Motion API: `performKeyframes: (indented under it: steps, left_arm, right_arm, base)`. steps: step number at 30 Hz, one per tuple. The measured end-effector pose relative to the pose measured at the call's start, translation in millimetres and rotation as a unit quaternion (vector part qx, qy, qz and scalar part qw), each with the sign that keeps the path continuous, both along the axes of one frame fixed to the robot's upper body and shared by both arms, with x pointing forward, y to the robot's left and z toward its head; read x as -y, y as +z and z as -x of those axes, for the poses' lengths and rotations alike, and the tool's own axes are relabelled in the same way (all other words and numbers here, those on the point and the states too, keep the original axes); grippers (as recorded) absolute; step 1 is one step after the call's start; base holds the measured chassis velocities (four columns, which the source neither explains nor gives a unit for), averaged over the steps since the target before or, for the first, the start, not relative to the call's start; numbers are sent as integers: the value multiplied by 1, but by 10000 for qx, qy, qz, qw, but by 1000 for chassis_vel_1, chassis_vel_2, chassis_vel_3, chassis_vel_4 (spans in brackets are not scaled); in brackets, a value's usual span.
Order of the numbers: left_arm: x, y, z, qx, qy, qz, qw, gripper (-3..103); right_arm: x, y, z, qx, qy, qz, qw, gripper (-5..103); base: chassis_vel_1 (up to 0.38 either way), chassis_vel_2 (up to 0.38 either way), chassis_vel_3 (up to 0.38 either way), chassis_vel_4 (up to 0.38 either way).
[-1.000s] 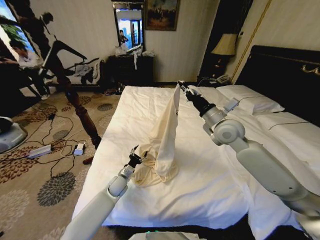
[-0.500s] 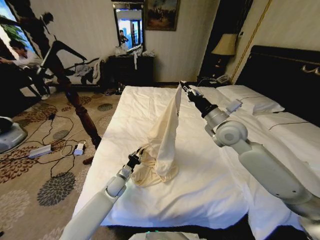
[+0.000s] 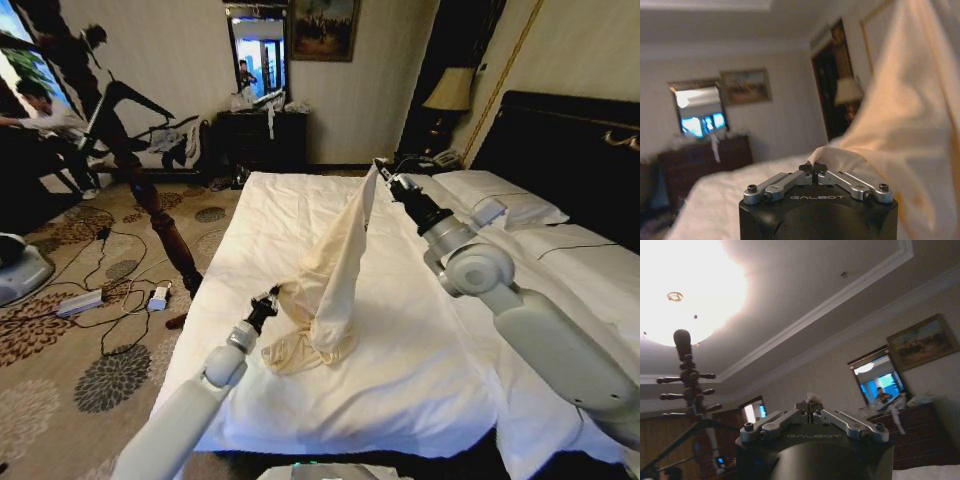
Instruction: Pick up the clothes from the bed and hang them on the clothes hanger.
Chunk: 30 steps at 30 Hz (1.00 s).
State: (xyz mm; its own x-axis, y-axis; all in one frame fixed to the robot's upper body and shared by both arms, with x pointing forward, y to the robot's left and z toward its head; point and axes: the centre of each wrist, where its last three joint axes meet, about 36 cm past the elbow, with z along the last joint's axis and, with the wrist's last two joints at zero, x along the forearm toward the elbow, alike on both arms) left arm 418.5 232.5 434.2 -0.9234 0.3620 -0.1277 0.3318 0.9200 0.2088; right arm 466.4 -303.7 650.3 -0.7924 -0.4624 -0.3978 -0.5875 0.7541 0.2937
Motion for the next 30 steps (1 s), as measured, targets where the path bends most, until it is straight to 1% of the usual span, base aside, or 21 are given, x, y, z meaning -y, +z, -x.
performKeyframes:
  steps: [2, 4, 5, 7, 8, 9, 10, 13, 14, 15, 18, 20, 21, 22, 23, 24, 25, 26, 27, 28, 30]
  left_arm:
    - [-14, 24, -1, 189, 143, 96, 9997, 0]
    - [-40, 61, -7, 465, 386, 165, 9980, 0]
    - [-40, 61, -7, 465, 386, 165, 9980, 0]
    - [-58, 86, -12, 628, 549, 190, 9963, 0]
    - [-75, 112, -18, 795, 685, 200, 9943, 0]
    - [-82, 123, -21, 878, 743, 207, 9931, 0]
    - [-82, 123, -21, 878, 743, 207, 9931, 0]
    - [-99, 159, -27, 1119, 883, 260, 9894, 0]
    - [-106, 180, -26, 1239, 916, 336, 9875, 0]
    - [-109, 190, -25, 1280, 917, 389, 9868, 0]
    - [-112, 198, -22, 1266, 903, 440, 9869, 0]
    - [-110, 182, -21, 964, 886, 461, 9903, 0]
    - [-107, 164, -21, 674, 844, 476, 9930, 0]
    - [-107, 164, -21, 674, 844, 476, 9930, 0]
    - [-103, 147, -21, 402, 776, 497, 9949, 0]
    - [-94, 117, -21, -80, 633, 564, 9964, 0]
    - [-88, 99, -20, -356, 541, 620, 9960, 0]
    - [-83, 87, -19, -573, 462, 668, 9951, 0]
    - [-83, 87, -19, -573, 462, 668, 9951, 0]
    - [-72, 66, -18, -945, 328, 770, 9920, 0]
    - [-41, 15, -15, -1817, 47, 963, 9786, 0]
  right_arm:
    - [7, 1, 2, 22, -79, 23, 10000, 0]
    - [17, 9, 8, 152, -68, -37, 9999, 0]
    - [17, 9, 8, 152, -68, -37, 9999, 0]
    - [23, 16, 14, 278, 13, -112, 9996, 0]
    - [27, 23, 19, 419, 121, -164, 9989, 0]
    - [28, 26, 21, 486, 186, -182, 9985, 0]
    - [28, 26, 21, 486, 186, -182, 9985, 0]
    - [31, 37, 31, 674, 430, -248, 9965, 0]
    - [32, 44, 38, 797, 608, -283, 9946, 0]
    - [31, 47, 43, 868, 732, -287, 9931, 0]
    - [30, 48, 51, 945, 899, -252, 9911, 0]
    - [23, 39, 62, 806, 1033, -142, 9913, 0]
    - [19, 32, 64, 673, 995, -35, 9928, 0]
    - [19, 32, 64, 673, 995, -35, 9928, 0]
    - [16, 24, 66, 553, 943, 50, 9940, 0]
    - [9, 10, 66, 327, 863, 167, 9956, 0]
    - [5, 1, 66, 197, 835, 203, 9961, 0]
    - [1, -5, 65, 102, 824, 216, 9963, 0]
    - [1, -5, 65, 102, 824, 216, 9963, 0]
    - [-5, -15, 64, -49, 809, 212, 9965, 0]
    - [-19, -35, 58, -340, 803, 103, 9961, 0]
  base:
    - [0, 0, 0, 0]
    - [0, 0, 0, 0]
    - [0, 0, 0, 0]
    - [0, 0, 0, 0]
    - [0, 0, 0, 0]
    - [0, 0, 0, 0]
    - [0, 0, 0, 0]
    - [0, 0, 0, 0]
    - [0, 0, 0, 0]
    - [0, 0, 0, 0]
    - [0, 0, 0, 0]
    - [0, 0, 0, 0]
    - [0, 0, 0, 0]
    - [0, 0, 0, 0]
    - [0, 0, 0, 0]
    - [0, 0, 0, 0]
    - [0, 0, 0, 0]
    - [0, 0, 0, 0]
    - [0, 0, 0, 0]
    - [0, 0, 0, 0]
    - [0, 0, 0, 0]
